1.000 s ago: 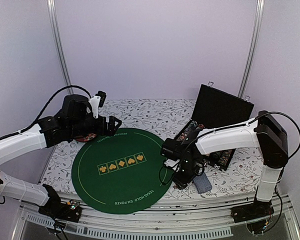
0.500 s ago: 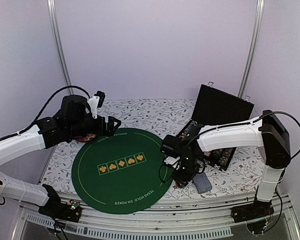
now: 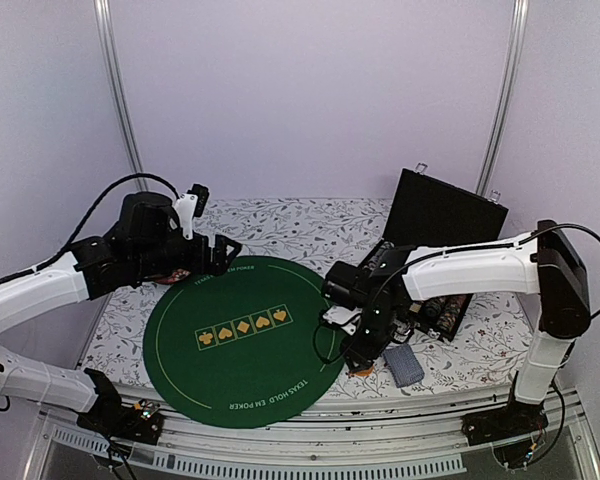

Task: Distribute texas hold em gaming equipment
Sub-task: Place the small blind button at the center of the board, then pick up the dealer button from the center of the board, then pass from the right arm to the left, then place the dealer button in the dealer area, then pick up the small blind button from the center of the board.

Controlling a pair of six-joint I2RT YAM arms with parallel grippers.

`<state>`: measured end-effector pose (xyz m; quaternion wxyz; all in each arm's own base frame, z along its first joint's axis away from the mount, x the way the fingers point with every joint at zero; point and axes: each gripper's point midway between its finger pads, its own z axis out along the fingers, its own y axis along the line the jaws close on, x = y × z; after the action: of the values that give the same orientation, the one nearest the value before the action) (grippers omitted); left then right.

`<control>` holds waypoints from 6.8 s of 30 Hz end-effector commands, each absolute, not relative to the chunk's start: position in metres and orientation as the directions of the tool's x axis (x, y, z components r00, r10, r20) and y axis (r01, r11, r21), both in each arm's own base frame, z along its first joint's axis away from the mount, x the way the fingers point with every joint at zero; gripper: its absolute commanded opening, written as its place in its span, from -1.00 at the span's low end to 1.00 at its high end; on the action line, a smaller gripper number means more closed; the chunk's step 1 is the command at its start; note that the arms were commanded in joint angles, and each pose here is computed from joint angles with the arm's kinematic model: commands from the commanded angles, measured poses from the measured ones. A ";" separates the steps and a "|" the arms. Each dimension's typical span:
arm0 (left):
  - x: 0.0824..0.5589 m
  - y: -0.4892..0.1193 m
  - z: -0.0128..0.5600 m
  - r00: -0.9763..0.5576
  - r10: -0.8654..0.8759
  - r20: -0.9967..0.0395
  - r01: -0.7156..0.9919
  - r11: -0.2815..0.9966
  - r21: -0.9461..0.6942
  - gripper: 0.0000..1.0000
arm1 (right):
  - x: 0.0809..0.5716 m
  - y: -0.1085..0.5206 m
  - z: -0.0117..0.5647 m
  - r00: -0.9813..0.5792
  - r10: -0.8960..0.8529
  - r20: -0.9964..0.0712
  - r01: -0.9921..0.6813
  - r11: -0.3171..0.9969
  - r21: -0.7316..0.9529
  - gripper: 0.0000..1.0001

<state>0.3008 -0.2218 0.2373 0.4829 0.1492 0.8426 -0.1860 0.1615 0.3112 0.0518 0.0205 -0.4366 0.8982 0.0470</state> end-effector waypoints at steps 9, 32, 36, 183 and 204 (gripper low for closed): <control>0.295 -0.224 0.240 -0.480 0.082 -0.873 0.454 0.875 -0.167 0.97 | 0.160 0.311 0.006 -0.604 -0.797 -0.025 -0.797 0.602 0.054 -0.03; 0.296 -0.223 0.246 -0.465 0.084 -0.881 0.455 0.876 -0.157 0.97 | 0.147 0.293 0.016 -0.647 -0.762 0.028 -0.760 0.648 0.058 -0.07; 0.296 -0.222 0.245 -0.466 0.085 -0.880 0.453 0.878 -0.155 0.97 | 0.146 0.290 0.019 -0.654 -0.755 0.036 -0.753 0.655 0.056 -0.07; 0.344 -0.187 0.169 -0.580 -0.270 -0.769 0.109 0.910 -0.401 0.97 | 0.175 0.318 0.015 -0.642 -0.759 -0.104 -0.763 0.646 -0.003 0.40; 0.344 -0.192 0.165 -0.595 -0.237 -0.768 0.139 0.911 -0.389 0.97 | 0.168 0.310 0.011 -0.593 -0.801 -0.083 -0.793 0.598 -0.118 -0.09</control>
<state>0.3460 -0.1918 0.1722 0.4562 -0.0389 0.8623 -0.2165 0.1670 0.3200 0.0149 0.0664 -0.4433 0.8939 -0.0035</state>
